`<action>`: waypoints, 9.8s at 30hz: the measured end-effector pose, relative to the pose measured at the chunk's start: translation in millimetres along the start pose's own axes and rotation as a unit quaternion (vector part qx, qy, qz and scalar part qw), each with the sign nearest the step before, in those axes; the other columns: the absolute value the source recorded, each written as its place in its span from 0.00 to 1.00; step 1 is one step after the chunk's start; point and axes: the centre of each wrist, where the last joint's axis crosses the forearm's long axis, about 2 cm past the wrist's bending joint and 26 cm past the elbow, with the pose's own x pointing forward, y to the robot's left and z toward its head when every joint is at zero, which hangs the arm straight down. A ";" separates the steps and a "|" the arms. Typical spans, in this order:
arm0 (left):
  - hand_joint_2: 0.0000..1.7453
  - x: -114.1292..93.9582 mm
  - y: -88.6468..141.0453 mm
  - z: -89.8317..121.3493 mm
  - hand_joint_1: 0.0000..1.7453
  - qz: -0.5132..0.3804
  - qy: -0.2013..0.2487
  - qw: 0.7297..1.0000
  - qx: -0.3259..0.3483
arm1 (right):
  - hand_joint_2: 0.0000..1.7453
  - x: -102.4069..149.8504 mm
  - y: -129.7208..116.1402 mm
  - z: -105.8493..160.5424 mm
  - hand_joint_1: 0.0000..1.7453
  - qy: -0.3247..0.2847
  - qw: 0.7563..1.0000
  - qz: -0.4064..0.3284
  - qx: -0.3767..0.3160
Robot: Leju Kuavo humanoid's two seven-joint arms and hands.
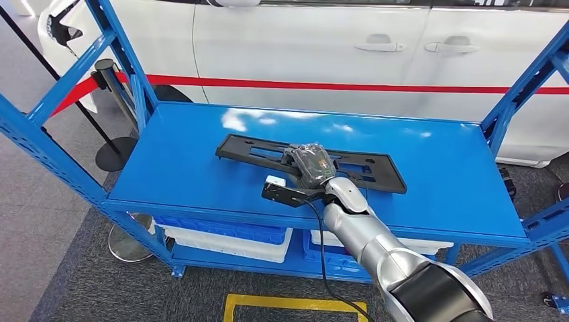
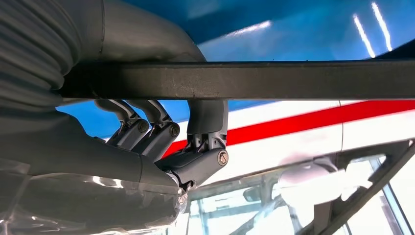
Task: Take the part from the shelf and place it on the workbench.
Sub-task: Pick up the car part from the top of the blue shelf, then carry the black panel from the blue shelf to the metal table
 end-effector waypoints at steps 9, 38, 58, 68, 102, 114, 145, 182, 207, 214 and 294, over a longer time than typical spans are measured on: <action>1.00 -4.5 1.1 1.4 0.00 0.008 0.003 1.000 0.000 | 1.00 0.2 -5.4 -4.2 1.00 -0.006 0.997 -0.071 -0.041; 1.00 -8.9 -7.8 4.9 0.00 0.018 0.022 1.000 -0.009 | 1.00 48.9 -44.9 -13.8 1.00 -0.110 0.865 -0.414 -0.261; 1.00 -5.4 -12.1 4.5 0.00 0.027 0.027 0.999 -0.006 | 1.00 68.2 -90.7 8.3 1.00 -0.212 0.763 -0.536 -0.293; 1.00 -5.9 -12.2 4.8 0.00 0.033 0.028 0.999 -0.004 | 1.00 81.0 -114.0 23.1 1.00 -0.286 0.707 -0.580 -0.287; 1.00 -6.8 -13.6 5.5 0.00 0.049 0.033 0.998 0.009 | 1.00 112.3 -92.1 95.5 1.00 -0.373 0.631 -0.648 -0.209; 1.00 -6.7 -10.7 4.7 0.00 0.061 0.031 0.998 0.011 | 1.00 111.2 -88.6 98.9 1.00 -0.366 0.628 -0.656 -0.203; 1.00 -3.9 -8.4 3.1 0.00 0.059 0.015 0.998 0.000 | 1.00 106.7 -87.4 104.6 1.00 -0.359 0.638 -0.649 -0.208; 1.00 -2.7 -6.8 2.3 0.00 0.076 0.015 0.997 0.009 | 1.00 105.2 -96.7 98.3 1.00 -0.368 0.639 -0.641 -0.213; 1.00 -4.8 5.6 0.5 0.00 0.056 0.013 0.998 0.016 | 1.00 97.5 -75.2 122.2 1.00 -0.334 0.640 -0.646 -0.247; 1.00 -4.1 7.8 -0.1 0.00 0.055 0.013 0.998 0.023 | 1.00 96.5 -76.3 122.7 1.00 -0.336 0.640 -0.645 -0.247; 1.00 -2.8 5.9 -0.3 0.00 0.051 -0.011 0.999 0.004 | 1.00 102.1 -82.3 130.2 1.00 -0.329 0.661 -0.624 -0.257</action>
